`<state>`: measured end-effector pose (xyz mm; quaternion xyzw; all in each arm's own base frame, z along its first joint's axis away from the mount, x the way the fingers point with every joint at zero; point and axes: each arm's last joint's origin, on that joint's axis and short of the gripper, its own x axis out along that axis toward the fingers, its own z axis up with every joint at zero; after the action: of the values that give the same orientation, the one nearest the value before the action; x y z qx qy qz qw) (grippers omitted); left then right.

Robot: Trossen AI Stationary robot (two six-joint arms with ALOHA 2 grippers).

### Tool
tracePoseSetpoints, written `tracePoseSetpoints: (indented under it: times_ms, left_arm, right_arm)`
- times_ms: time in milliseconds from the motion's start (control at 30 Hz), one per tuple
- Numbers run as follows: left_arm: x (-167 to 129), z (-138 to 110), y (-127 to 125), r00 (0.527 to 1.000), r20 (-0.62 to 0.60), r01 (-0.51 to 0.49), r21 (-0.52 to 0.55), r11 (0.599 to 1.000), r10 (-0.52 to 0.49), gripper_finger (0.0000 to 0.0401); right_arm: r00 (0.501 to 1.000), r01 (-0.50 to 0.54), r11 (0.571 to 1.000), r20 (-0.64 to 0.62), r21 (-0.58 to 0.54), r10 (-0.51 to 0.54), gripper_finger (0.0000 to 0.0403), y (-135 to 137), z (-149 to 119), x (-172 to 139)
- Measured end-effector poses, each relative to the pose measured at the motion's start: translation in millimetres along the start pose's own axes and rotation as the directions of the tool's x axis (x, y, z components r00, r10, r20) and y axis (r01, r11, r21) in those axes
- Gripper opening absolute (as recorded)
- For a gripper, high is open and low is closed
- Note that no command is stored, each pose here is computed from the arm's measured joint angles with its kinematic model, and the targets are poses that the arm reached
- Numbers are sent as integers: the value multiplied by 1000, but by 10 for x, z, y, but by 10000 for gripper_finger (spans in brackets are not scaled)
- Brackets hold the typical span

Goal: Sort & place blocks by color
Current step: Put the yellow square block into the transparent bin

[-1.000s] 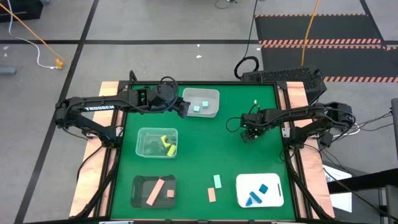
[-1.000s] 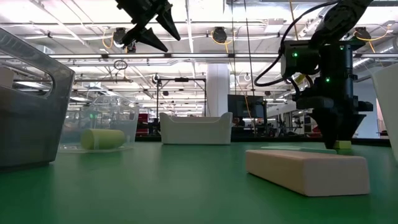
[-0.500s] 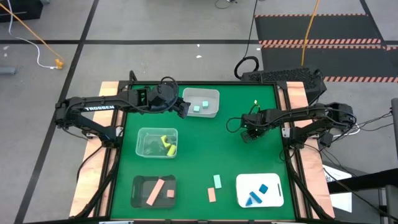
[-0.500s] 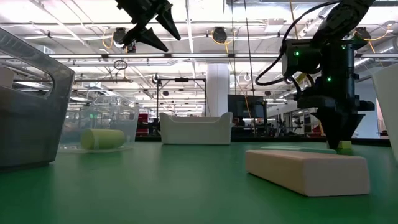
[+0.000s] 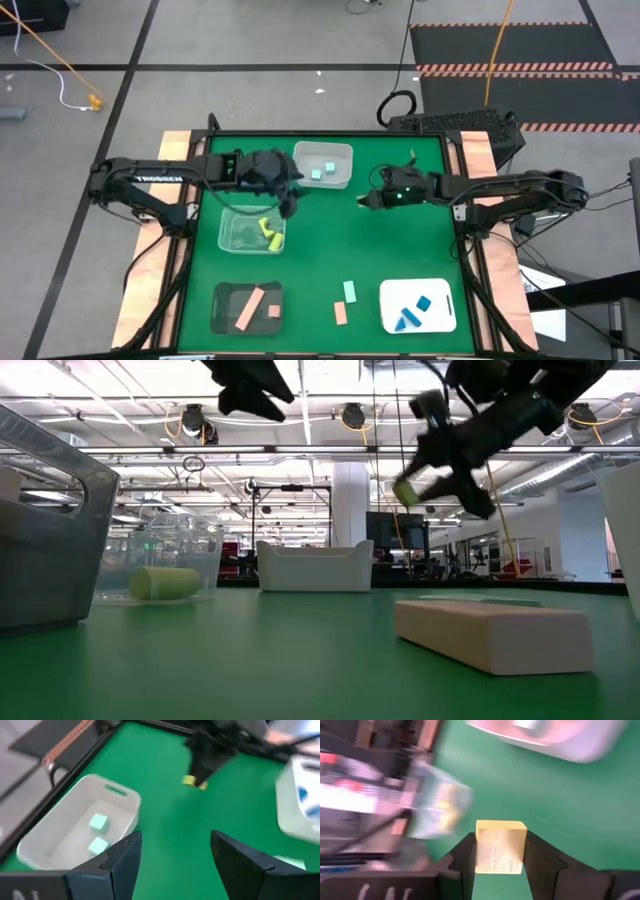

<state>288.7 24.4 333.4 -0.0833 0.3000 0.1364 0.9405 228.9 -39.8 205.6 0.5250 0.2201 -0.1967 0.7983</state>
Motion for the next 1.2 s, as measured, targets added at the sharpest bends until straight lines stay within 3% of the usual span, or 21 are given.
tracePoseSetpoints:
  times_ms: [133, 300, 500, 733, 1200]
  left_arm:
    - [-27, 13, -163, 997, 42, 51, 151, 987, -58, 234]
    - [6, 109, -354, 977, 171, 70, 325, 943, -131, 234]
    - [187, 214, -439, 943, 299, 18, 390, 921, -145, 234]
    - [300, 213, -469, 939, 311, -5, 438, 899, -147, 234]
    - [479, 232, -503, 923, 363, -39, 414, 909, -126, 234]
  right_arm:
    - [977, -210, 978, 46, -4, 210, 116, 202, 50, -15]
    - [923, -374, 927, 94, -9, 373, 116, 382, 61, -62]
    - [859, -498, 867, 130, -5, 495, 116, 527, 42, -123]
    - [824, -538, 843, 202, -15, 529, 116, 609, 3, -160]
    - [804, -554, 832, 247, -18, 541, 116, 686, -16, -67]
